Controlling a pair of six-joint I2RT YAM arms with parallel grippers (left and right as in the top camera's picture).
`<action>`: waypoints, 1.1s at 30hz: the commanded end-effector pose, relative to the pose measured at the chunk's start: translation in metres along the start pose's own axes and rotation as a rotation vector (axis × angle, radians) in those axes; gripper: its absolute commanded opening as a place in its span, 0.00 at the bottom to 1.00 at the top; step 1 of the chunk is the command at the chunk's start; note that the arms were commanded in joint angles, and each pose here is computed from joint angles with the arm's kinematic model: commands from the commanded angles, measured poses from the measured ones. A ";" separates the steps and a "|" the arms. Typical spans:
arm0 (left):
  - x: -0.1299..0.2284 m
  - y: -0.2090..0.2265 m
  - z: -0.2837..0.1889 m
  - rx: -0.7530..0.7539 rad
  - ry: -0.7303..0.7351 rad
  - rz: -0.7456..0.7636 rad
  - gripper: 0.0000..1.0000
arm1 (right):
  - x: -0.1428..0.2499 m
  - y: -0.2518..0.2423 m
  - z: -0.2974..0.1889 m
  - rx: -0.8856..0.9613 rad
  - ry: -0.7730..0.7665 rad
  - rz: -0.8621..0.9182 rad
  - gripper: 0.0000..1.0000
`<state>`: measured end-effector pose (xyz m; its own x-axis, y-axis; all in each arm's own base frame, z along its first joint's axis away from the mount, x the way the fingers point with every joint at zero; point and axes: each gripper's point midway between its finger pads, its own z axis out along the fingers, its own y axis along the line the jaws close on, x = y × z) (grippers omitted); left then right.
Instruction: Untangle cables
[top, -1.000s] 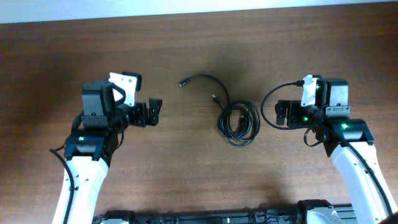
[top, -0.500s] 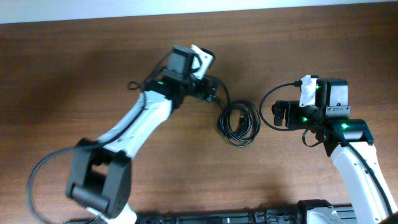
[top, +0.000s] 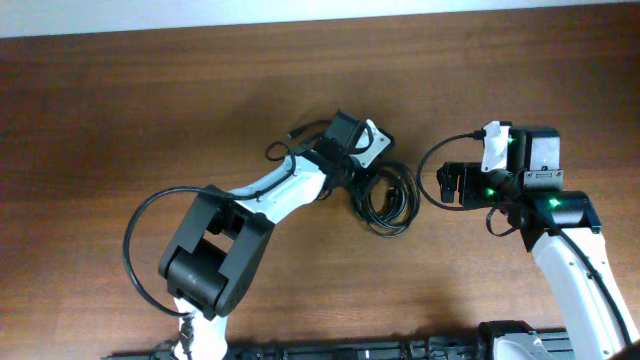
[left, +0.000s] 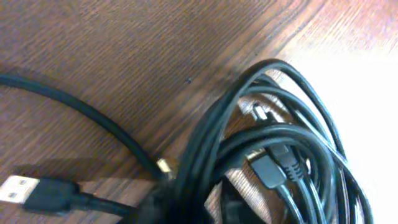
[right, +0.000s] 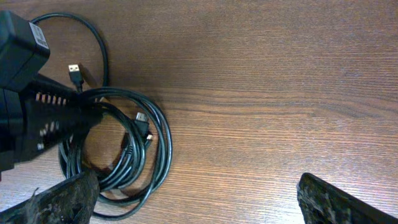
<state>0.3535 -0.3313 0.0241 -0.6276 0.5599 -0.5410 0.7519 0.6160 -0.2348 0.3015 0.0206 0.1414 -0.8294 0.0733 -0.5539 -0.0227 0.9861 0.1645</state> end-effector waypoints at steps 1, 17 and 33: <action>-0.032 -0.006 -0.027 0.067 -0.094 -0.037 0.00 | -0.008 0.003 -0.004 -0.013 -0.018 0.006 1.00; -0.059 -0.008 -0.094 0.402 -0.218 -0.241 0.00 | 0.022 0.065 0.045 -0.452 0.216 0.088 0.72; -0.001 0.055 -0.086 0.110 -0.035 -0.418 0.00 | 0.015 -0.038 0.068 0.184 0.140 0.350 0.04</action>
<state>0.3745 -0.2469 0.0631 -0.8975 0.2484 -0.3644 0.4196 0.7353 -0.5322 0.3062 -0.0211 0.0614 -0.8689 0.3601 -0.3395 0.3678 0.9289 0.0438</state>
